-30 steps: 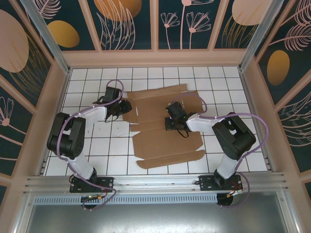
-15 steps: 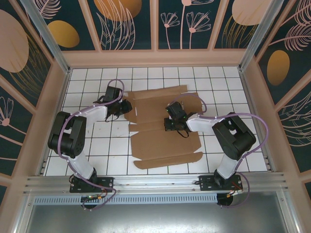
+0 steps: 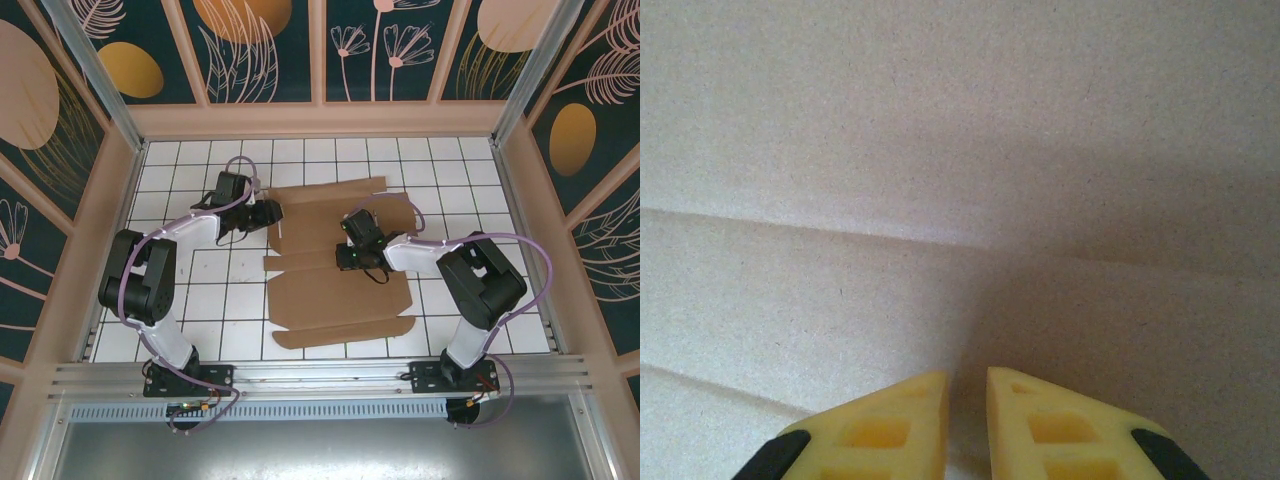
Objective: Fold the paper box
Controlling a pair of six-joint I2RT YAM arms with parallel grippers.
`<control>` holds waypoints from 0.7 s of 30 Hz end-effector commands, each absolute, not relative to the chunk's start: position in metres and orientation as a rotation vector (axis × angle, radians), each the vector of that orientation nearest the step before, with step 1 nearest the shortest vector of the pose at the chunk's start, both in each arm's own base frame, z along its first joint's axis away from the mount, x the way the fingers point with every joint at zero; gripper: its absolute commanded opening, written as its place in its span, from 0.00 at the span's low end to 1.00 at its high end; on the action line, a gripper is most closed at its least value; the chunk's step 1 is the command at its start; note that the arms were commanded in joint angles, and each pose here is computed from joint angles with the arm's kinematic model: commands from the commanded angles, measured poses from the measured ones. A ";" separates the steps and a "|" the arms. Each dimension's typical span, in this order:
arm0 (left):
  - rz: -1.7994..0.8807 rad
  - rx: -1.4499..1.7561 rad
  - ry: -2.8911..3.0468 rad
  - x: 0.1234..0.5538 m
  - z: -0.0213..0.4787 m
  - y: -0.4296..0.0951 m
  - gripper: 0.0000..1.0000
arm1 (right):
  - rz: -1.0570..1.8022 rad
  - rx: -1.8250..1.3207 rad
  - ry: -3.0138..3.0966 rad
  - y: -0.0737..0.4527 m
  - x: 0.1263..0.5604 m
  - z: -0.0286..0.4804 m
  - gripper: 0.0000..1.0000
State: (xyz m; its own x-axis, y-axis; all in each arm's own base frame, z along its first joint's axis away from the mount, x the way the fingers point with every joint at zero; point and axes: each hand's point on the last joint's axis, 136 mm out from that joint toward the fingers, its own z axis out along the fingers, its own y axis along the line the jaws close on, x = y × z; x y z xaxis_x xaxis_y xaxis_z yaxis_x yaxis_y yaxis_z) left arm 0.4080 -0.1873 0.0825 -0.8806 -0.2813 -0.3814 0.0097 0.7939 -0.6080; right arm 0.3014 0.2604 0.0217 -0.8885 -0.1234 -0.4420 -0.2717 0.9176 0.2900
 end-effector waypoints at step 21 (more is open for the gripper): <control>-0.952 -0.217 2.557 0.408 0.070 -0.198 0.29 | 0.549 -0.343 2.676 0.271 0.296 0.021 0.19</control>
